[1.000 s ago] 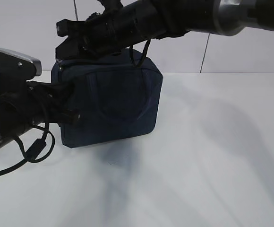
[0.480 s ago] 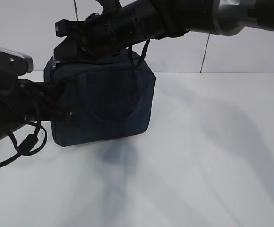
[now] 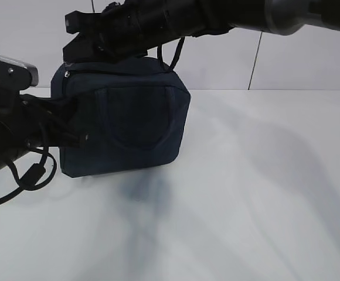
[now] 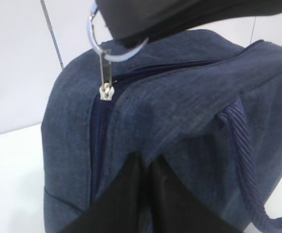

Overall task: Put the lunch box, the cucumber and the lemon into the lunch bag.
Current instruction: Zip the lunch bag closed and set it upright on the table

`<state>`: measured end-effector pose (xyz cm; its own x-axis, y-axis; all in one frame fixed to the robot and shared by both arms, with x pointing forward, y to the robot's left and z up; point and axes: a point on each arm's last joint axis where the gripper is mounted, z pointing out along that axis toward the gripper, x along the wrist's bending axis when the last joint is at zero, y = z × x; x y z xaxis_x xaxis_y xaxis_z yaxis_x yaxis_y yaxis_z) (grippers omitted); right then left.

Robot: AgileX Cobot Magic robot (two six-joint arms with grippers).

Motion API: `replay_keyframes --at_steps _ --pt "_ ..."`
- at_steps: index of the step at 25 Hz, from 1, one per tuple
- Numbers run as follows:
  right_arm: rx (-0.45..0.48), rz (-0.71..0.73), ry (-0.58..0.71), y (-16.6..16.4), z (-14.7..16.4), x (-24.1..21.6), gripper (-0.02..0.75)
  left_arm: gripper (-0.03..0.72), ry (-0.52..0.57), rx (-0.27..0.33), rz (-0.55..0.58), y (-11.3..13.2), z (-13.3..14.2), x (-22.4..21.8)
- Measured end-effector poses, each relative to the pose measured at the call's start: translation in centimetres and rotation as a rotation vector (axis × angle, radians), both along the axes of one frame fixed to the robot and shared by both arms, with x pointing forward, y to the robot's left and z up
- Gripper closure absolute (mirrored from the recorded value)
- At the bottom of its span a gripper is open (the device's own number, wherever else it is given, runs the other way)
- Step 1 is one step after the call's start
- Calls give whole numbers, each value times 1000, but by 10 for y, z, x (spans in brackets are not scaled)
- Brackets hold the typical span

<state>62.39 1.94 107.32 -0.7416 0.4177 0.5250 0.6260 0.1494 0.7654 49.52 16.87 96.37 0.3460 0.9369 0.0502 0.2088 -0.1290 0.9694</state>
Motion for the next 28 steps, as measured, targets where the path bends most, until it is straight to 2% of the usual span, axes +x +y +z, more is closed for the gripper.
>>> replay_keyframes --at_steps 12,18,28 --pt "-65 3 -30 -2 -3 1 717 680 22 -18 36 3 -1 1" --pt "-127 -15 -41 -7 -3 2 717 680 37 -17 55 8 -3 3" --pt "-121 -19 -21 -7 -3 1 717 680 37 -17 55 8 -3 3"
